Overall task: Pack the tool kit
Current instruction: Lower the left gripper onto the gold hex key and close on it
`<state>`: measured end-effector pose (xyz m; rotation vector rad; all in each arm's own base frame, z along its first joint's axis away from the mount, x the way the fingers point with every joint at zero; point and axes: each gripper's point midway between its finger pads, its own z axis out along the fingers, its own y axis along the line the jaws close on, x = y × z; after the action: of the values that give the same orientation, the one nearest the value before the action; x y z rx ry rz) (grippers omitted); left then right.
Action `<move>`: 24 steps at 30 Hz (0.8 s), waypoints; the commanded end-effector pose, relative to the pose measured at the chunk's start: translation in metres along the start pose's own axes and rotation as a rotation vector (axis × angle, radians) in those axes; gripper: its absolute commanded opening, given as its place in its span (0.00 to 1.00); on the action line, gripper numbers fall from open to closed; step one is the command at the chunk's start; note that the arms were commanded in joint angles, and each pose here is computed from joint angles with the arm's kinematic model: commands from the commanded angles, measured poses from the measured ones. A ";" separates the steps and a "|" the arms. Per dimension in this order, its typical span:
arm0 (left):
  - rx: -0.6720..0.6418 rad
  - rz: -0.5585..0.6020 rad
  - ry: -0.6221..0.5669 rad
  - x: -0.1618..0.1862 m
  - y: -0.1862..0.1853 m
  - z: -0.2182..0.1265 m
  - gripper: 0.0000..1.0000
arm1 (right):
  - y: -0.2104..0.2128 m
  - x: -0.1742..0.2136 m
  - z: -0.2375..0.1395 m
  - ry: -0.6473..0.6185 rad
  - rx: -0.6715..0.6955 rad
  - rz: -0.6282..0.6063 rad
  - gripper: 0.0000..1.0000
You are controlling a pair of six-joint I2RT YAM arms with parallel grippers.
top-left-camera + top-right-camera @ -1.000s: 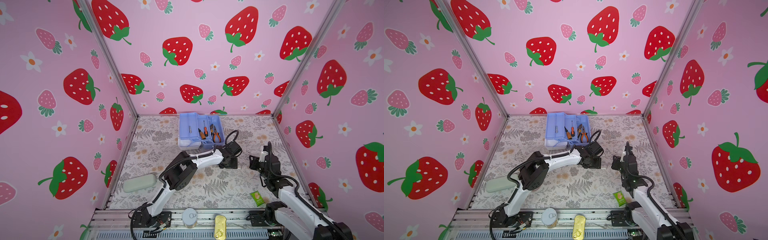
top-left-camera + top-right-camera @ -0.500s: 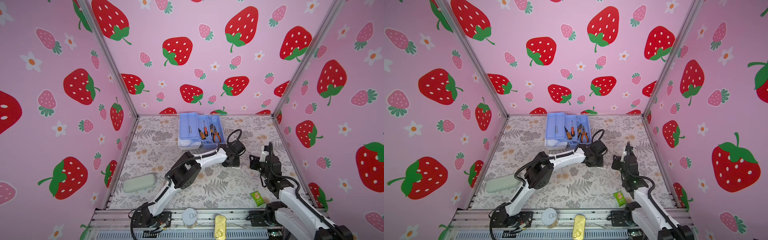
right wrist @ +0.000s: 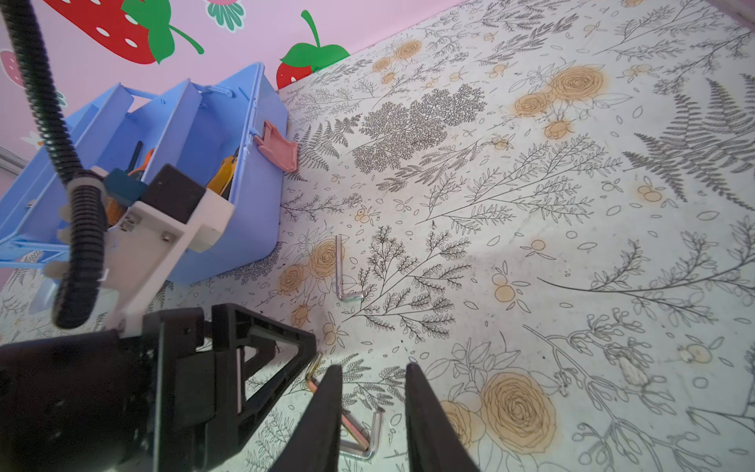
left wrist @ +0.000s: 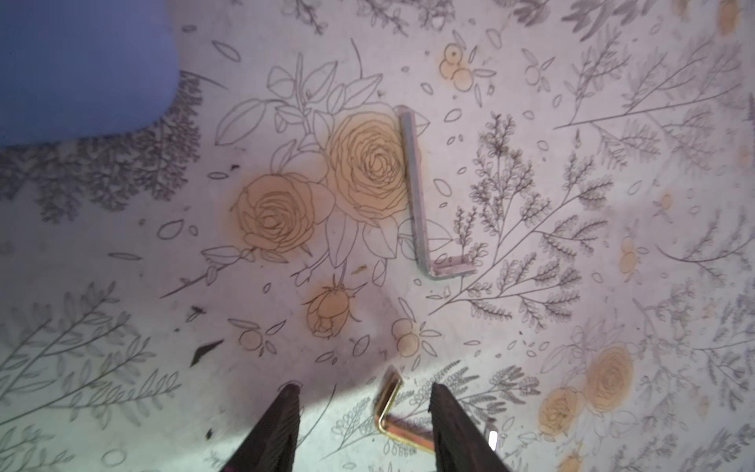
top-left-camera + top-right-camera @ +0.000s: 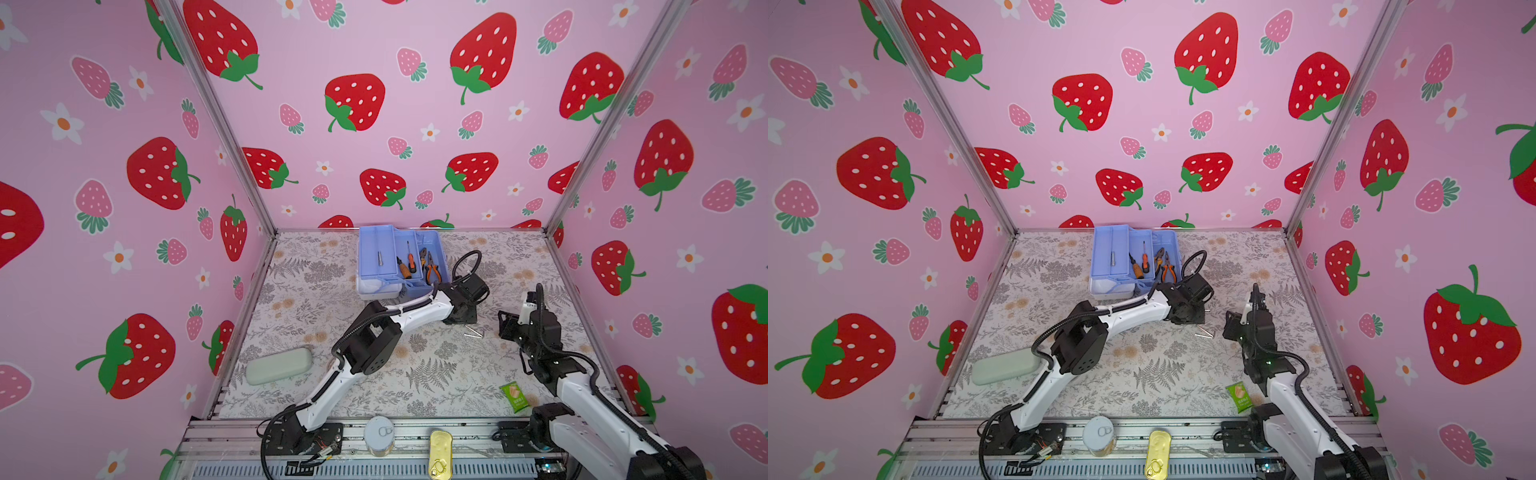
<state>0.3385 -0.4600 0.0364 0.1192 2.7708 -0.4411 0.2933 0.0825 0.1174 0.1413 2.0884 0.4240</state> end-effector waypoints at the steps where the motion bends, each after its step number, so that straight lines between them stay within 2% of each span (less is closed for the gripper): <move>1: -0.081 0.060 0.004 0.013 0.000 -0.021 0.54 | -0.003 -0.002 0.001 -0.004 0.013 0.004 0.29; 6: -0.115 0.054 0.047 0.024 0.003 -0.011 0.55 | -0.004 -0.002 0.000 -0.008 0.020 0.003 0.30; 13: -0.114 0.040 0.055 0.025 -0.003 -0.003 0.61 | -0.005 -0.002 0.001 -0.007 0.021 0.003 0.30; 24: -0.179 0.041 0.074 0.025 0.002 0.011 0.50 | -0.004 -0.002 0.000 -0.005 0.020 0.005 0.31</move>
<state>0.3186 -0.4706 0.0254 0.1765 2.8401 -0.2686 0.2934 0.0819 0.1162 0.1439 2.0919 0.4190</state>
